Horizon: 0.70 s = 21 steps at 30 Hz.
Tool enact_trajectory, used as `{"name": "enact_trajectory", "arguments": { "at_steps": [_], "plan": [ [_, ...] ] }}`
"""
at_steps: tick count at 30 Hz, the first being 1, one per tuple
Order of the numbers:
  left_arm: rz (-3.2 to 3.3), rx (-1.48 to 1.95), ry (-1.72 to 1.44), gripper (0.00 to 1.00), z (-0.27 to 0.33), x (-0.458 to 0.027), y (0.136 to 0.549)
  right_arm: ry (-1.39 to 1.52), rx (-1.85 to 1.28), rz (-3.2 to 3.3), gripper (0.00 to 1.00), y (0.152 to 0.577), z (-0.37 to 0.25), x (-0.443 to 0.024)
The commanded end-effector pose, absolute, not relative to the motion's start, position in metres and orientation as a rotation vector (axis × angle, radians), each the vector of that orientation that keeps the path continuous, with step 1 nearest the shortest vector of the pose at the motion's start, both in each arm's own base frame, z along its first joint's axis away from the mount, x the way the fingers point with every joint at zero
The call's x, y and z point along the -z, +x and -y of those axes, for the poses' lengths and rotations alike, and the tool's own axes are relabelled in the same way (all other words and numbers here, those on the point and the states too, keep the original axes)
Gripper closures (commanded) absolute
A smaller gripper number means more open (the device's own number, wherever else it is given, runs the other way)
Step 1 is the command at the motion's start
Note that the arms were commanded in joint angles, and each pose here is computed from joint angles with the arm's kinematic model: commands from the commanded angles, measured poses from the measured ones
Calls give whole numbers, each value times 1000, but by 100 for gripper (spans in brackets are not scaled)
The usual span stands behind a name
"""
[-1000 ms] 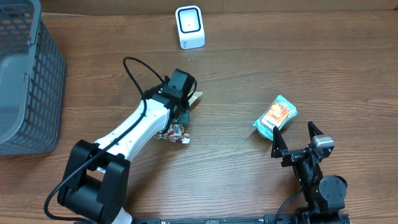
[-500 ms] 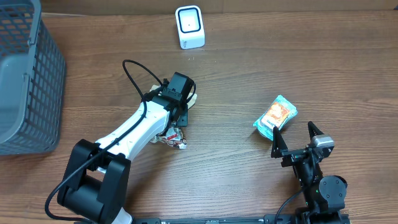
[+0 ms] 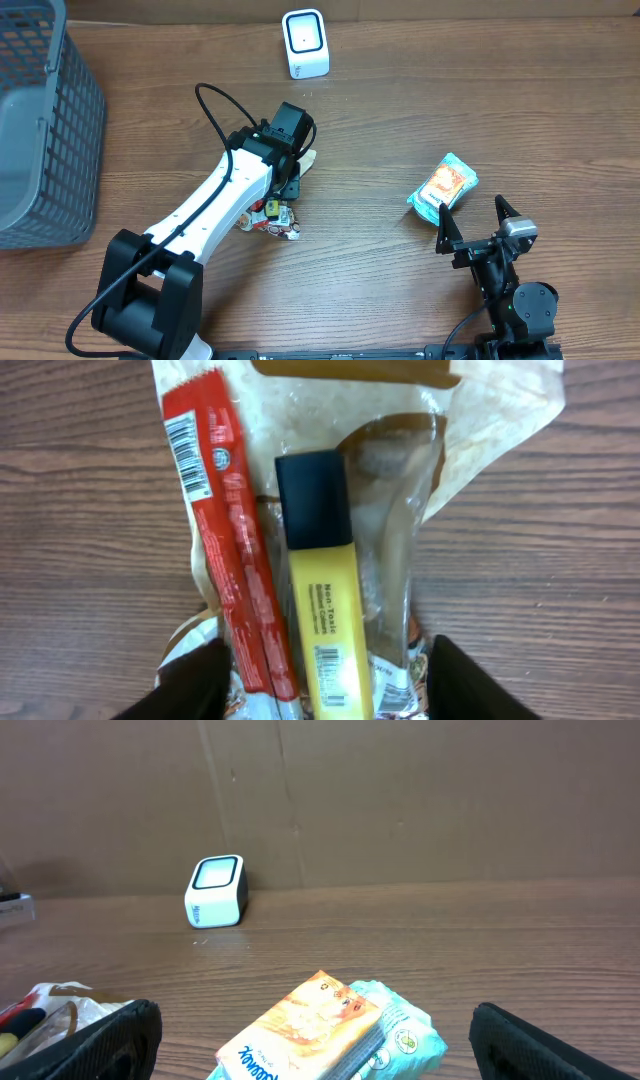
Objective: Scan the item barcode
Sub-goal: 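Place the snack bundle on the table centre and withdraw the left gripper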
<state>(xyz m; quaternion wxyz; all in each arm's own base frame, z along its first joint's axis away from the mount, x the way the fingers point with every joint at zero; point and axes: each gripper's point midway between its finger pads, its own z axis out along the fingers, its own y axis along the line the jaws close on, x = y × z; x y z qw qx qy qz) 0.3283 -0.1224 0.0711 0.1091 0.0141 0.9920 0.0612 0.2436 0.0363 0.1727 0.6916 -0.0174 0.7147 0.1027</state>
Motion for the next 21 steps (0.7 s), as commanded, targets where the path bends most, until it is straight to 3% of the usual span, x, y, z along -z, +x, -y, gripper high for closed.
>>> {"name": "enact_trajectory", "arguments": {
  "at_steps": [1, 11, 21],
  "plan": [
    [-2915, -206, -13, 57, 111, -74, 327, -32, -219, -1593, 0, 244, -34, -171],
    [-2899, -192, -146, 48, 82, -90, 339, -32, -219, -1593, 0, 244, -34, -171],
    [-2846, -245, -391, 41, -17, -106, 356, -32, -219, -1593, 0, 244, -34, -171]
  ]
}}
